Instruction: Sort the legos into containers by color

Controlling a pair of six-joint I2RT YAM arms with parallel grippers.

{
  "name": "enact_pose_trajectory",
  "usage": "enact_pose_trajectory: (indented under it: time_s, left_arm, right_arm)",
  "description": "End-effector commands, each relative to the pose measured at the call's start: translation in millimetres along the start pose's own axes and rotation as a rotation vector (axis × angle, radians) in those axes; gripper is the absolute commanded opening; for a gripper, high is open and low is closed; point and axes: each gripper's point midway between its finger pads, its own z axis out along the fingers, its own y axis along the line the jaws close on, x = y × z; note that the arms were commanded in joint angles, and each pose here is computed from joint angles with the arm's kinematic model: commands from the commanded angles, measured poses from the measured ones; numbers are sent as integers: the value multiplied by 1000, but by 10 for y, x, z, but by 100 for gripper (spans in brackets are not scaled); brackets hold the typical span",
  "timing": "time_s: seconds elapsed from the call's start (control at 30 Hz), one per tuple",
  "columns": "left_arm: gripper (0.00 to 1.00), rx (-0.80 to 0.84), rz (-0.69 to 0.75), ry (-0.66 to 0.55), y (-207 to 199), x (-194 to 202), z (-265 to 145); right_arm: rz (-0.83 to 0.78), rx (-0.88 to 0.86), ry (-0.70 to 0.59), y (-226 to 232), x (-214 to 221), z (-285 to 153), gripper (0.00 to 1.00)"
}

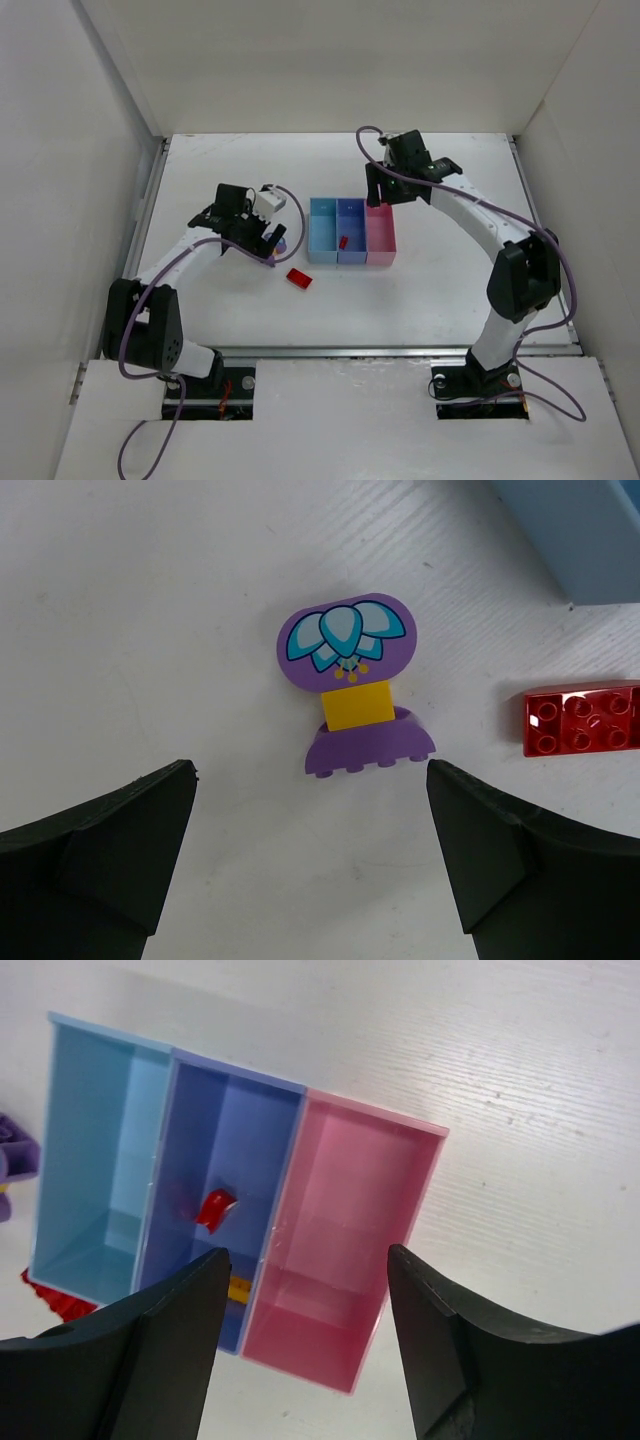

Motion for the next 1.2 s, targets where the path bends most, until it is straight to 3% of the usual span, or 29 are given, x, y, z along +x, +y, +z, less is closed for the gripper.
enact_pose_trajectory:
  time_s: [0.0,0.6,0.9,1.0,1.13,1.17]
  left_arm:
    - [100,56,7,-71,-47,-247,-32]
    - [99,16,-62,123,-62,-27,471]
    - [58,31,-65,131,-83,9,570]
    - [53,60,-59,131,-129,21,599]
    - [40,96,-54,140,-200,78,629]
    - [32,117,-48,141,-241,106,633]
  right_arm:
    - [-16,-97,-129,216,-384,-314,69]
    - [-37,-95,-109,277,-344,-209,69]
    - [-43,-89,-99,279,-250,-208,69]
    - [-43,-80,-103,260,-242,-231,69]
    - [-43,-80,-103,255,-226,-249,69]
    - [-43,-80,-103,255,-226,-249,69]
